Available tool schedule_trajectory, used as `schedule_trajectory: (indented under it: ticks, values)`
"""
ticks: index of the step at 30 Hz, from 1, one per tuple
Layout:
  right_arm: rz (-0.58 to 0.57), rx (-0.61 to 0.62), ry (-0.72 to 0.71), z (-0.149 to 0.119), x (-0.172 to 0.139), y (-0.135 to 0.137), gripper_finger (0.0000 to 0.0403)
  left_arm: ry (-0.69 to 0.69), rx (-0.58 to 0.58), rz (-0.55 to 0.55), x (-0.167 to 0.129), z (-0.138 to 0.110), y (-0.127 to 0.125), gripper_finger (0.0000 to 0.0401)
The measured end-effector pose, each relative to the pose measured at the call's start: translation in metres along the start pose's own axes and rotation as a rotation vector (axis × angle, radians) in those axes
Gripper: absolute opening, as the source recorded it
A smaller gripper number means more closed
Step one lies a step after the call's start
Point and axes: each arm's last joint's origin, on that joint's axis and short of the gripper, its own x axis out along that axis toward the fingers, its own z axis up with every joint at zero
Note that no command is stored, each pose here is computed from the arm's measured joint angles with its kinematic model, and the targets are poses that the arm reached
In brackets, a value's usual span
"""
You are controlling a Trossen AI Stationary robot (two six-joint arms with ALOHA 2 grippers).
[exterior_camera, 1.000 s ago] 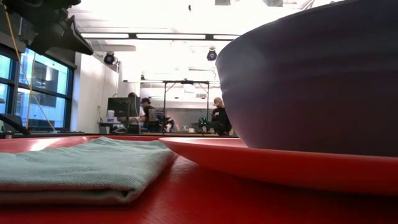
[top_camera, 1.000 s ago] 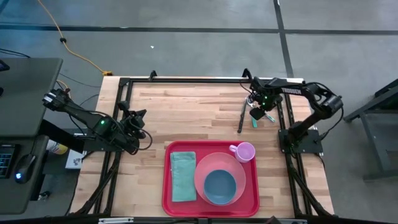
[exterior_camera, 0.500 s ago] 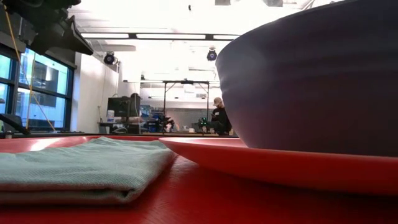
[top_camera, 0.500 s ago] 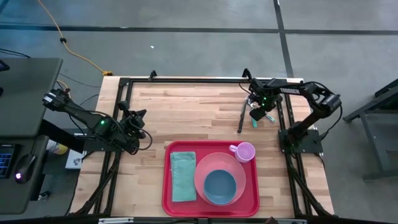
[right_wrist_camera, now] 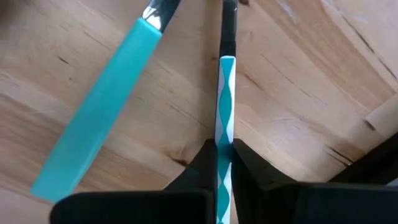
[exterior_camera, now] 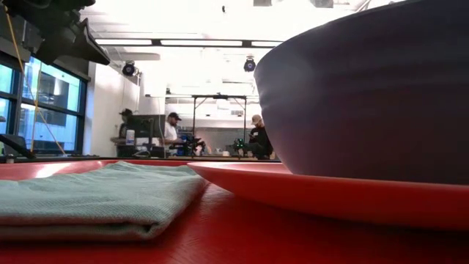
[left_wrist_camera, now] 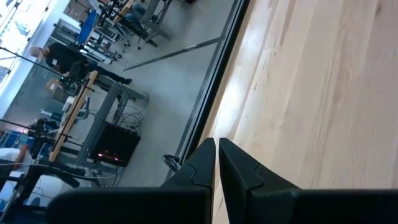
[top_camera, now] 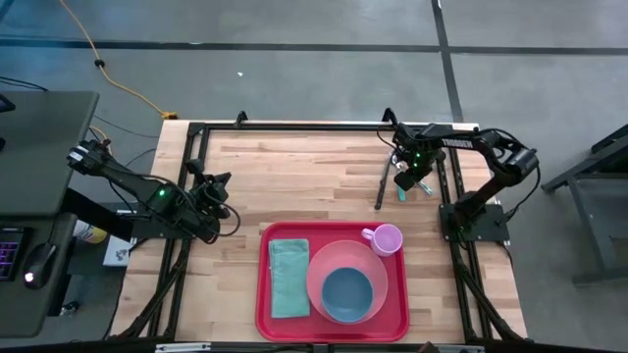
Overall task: Set up tray
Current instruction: Put the blue fork on the blue napkin
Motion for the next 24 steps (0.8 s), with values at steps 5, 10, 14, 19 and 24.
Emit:
schedule_trajectory:
  ticks: [5,10,14,19,24]
  values:
    - [0.005,0.0,0.001,0.0,0.0,0.0001,0.0024,0.0,0.001,0.0,0.0,0.0,0.0,0.0051]
    - [0.008,-0.004,0.0,0.0,0.0,0.0002,0.0009,0.0,0.001,0.0,0.0,-0.0001,0.0,0.0051]
    - [0.011,-0.007,0.0,0.0001,0.0,0.0003,0.0006,0.0,0.001,0.0,0.0,-0.0001,0.0,0.0051]
    - [0.081,-0.027,0.002,0.0,-0.0001,0.0016,0.0003,0.0,0.001,0.0,0.0,-0.0001,0.0,0.0051]
    - [0.036,-0.016,0.003,0.0006,-0.0017,0.0004,0.0001,0.001,0.002,0.0,0.0,-0.0001,0.0,0.0051]
